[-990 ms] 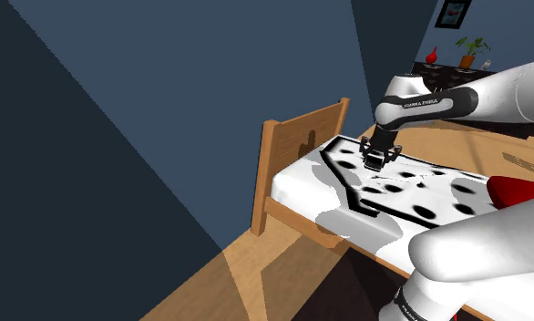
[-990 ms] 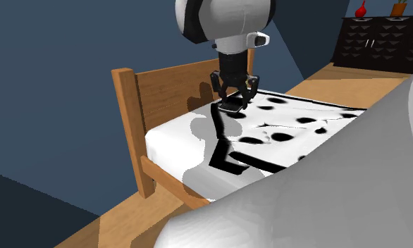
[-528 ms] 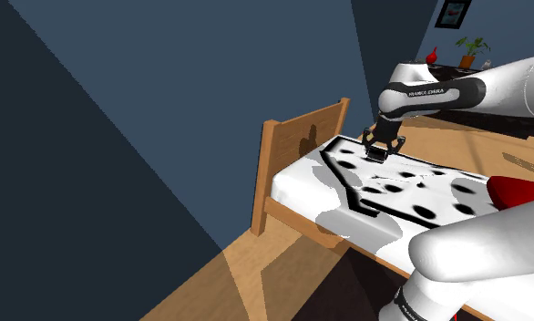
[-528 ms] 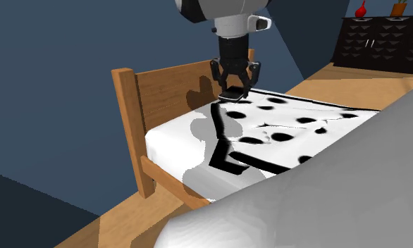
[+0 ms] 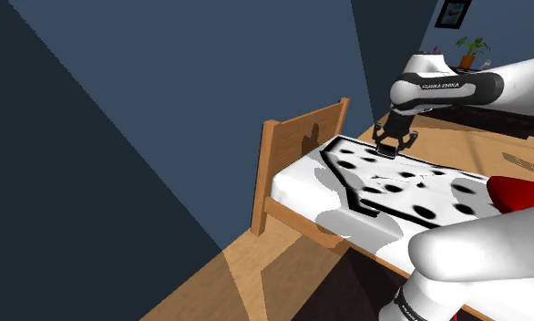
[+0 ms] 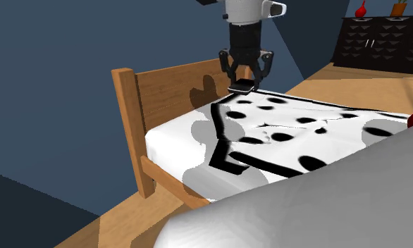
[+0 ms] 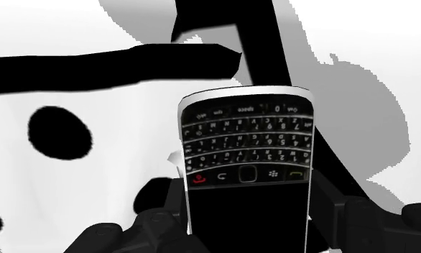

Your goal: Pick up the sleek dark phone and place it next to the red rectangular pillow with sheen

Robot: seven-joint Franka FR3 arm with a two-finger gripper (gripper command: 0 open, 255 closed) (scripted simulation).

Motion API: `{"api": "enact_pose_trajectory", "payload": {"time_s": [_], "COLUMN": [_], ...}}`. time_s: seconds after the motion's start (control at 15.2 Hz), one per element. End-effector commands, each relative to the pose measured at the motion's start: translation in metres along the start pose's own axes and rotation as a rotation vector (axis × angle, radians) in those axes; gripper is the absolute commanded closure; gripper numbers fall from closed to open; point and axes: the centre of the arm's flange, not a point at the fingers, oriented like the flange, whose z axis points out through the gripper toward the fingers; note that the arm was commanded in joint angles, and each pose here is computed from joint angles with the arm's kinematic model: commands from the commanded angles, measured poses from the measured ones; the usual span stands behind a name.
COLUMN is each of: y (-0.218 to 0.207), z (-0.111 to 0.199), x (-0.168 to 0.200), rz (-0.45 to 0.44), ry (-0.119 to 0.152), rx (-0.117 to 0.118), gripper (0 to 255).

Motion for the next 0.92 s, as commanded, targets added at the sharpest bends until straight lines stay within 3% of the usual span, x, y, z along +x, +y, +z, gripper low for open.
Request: {"api": "enact_pose_trajectory", "payload": {"time_s": [0.0,0.86], "y": [0.024,0.195], "z": [-0.003,-0.006], "x": [-0.003,-0.018], "rz": [-0.001,-0.001], "ry": [0.0,0.0], "rx": [0.0,0.0], "gripper": [255,255]}}
